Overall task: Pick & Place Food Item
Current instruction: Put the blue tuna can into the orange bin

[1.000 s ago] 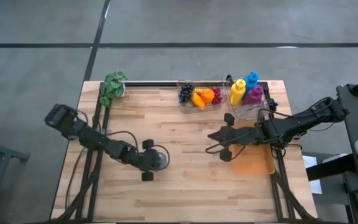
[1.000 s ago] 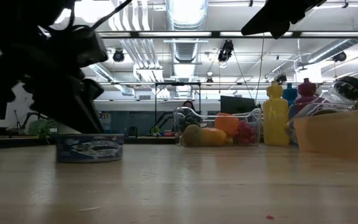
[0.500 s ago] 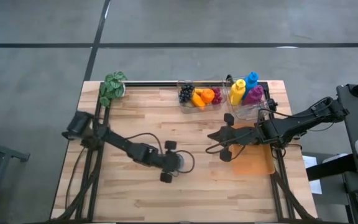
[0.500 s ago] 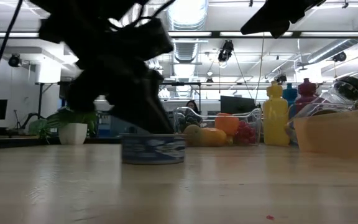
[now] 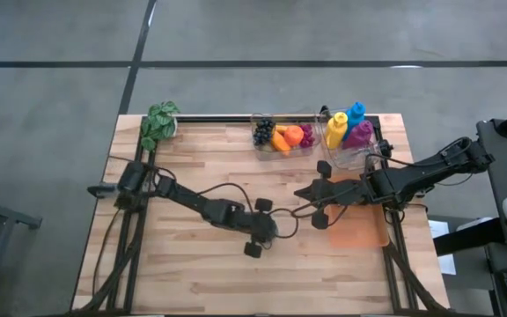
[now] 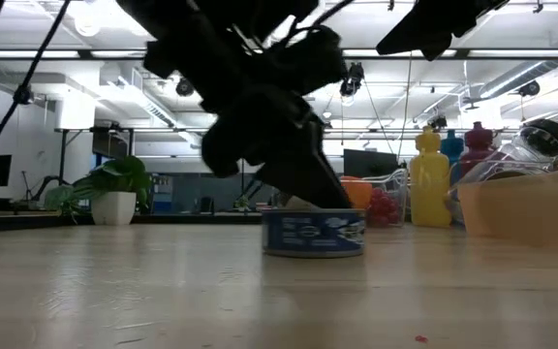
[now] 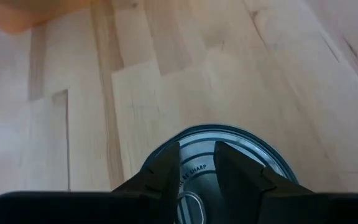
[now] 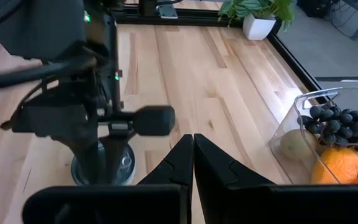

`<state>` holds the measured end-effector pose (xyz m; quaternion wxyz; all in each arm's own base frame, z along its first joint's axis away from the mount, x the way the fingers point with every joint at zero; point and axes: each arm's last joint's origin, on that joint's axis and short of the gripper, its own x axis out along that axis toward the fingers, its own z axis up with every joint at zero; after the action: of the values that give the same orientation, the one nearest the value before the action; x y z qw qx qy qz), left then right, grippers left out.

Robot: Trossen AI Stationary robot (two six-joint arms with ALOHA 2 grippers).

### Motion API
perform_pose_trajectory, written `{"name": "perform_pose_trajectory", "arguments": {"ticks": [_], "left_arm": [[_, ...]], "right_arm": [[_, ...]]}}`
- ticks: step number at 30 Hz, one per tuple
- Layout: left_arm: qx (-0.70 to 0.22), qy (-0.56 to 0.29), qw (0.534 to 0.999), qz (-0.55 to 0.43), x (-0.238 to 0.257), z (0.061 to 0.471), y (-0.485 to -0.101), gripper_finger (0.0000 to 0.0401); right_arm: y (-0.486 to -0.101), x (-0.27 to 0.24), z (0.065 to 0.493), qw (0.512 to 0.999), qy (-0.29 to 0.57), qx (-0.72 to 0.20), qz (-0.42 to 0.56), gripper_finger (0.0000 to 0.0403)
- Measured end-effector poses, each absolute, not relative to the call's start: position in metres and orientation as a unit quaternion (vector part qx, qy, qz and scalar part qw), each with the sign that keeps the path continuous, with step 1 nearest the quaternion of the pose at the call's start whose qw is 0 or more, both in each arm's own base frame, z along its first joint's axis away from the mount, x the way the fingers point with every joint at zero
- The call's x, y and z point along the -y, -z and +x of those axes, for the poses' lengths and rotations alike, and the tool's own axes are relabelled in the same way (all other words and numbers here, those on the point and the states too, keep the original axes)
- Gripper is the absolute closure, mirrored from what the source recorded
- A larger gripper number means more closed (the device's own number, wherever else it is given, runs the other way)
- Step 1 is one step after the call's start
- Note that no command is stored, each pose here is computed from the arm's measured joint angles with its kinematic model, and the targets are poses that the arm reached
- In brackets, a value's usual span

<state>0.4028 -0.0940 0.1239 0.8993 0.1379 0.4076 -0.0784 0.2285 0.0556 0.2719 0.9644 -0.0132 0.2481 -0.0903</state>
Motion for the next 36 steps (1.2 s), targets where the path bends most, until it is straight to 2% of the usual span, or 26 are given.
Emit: {"name": "perform_pose_trajectory", "arguments": {"ticks": [6,10,22,26,30,36], "left_arm": [[-0.399,0.095,0.9,0.145,0.092,0.413,-0.125,0.0293],[-0.403,0.098,0.897,0.15,0.09,0.406,-0.139,0.0293],[-0.347,0.028,0.921,0.174,0.081,0.357,-0.23,0.0293],[-0.334,-0.005,0.927,0.17,0.074,0.328,-0.239,0.0293],[-0.309,-0.03,0.938,0.157,0.069,0.299,-0.244,0.0293],[-0.25,-0.03,0.957,0.144,0.067,0.266,-0.244,0.0293]], "right_arm": [[-0.274,-0.055,0.227,0.966,0.09,-0.243,-0.011,0.0394],[-0.275,-0.055,0.226,0.967,0.084,-0.242,-0.008,0.0394],[-0.277,-0.055,0.226,0.968,0.079,-0.239,-0.006,0.0392],[-0.269,-0.057,0.232,0.964,0.081,-0.252,-0.008,0.0369],[-0.259,-0.059,0.24,0.959,0.091,-0.27,0.002,0.033],[-0.235,-0.064,0.256,0.945,0.111,-0.303,0.051,0.0274]]}}
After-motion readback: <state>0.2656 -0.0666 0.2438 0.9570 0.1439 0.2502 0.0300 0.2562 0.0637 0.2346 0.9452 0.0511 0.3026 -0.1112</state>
